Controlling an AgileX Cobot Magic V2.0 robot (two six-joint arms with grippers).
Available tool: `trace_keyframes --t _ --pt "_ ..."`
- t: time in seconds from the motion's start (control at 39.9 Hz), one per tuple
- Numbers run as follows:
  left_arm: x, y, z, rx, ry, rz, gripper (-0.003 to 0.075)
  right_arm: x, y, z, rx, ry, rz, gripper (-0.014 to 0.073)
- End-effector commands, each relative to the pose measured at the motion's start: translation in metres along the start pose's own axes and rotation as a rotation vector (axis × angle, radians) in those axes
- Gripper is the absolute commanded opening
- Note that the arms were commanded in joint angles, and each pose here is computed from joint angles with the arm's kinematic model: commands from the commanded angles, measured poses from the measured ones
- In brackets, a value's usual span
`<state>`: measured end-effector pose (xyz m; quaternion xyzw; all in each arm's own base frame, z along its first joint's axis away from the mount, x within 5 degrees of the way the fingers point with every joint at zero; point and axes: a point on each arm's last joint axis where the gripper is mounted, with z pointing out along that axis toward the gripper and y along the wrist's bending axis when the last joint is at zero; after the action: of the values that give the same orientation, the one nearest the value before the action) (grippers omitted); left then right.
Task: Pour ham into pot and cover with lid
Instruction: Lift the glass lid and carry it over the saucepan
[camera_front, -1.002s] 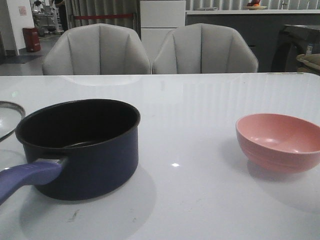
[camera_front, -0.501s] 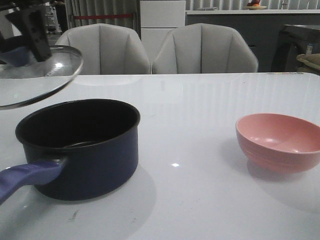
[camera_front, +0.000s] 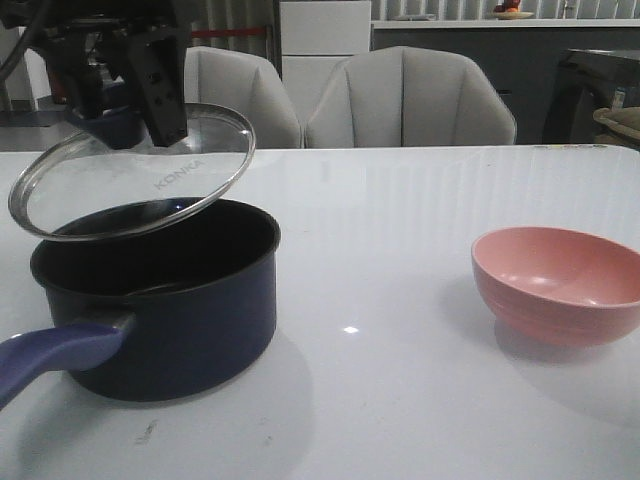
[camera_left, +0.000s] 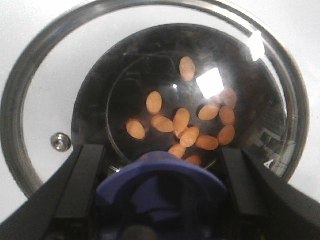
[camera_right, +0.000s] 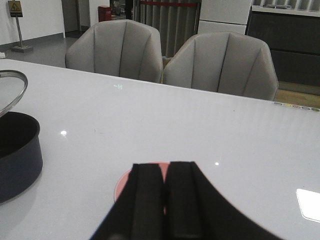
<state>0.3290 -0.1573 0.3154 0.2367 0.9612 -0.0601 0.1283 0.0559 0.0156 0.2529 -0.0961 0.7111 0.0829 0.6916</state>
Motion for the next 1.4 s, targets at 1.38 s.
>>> trace_keyframes --t 1.38 --pt "-0.001 -0.01 0.016 0.098 0.078 -0.028 0.0493 -0.016 -0.001 -0.001 0.012 -0.1 -0.002 0.0142"
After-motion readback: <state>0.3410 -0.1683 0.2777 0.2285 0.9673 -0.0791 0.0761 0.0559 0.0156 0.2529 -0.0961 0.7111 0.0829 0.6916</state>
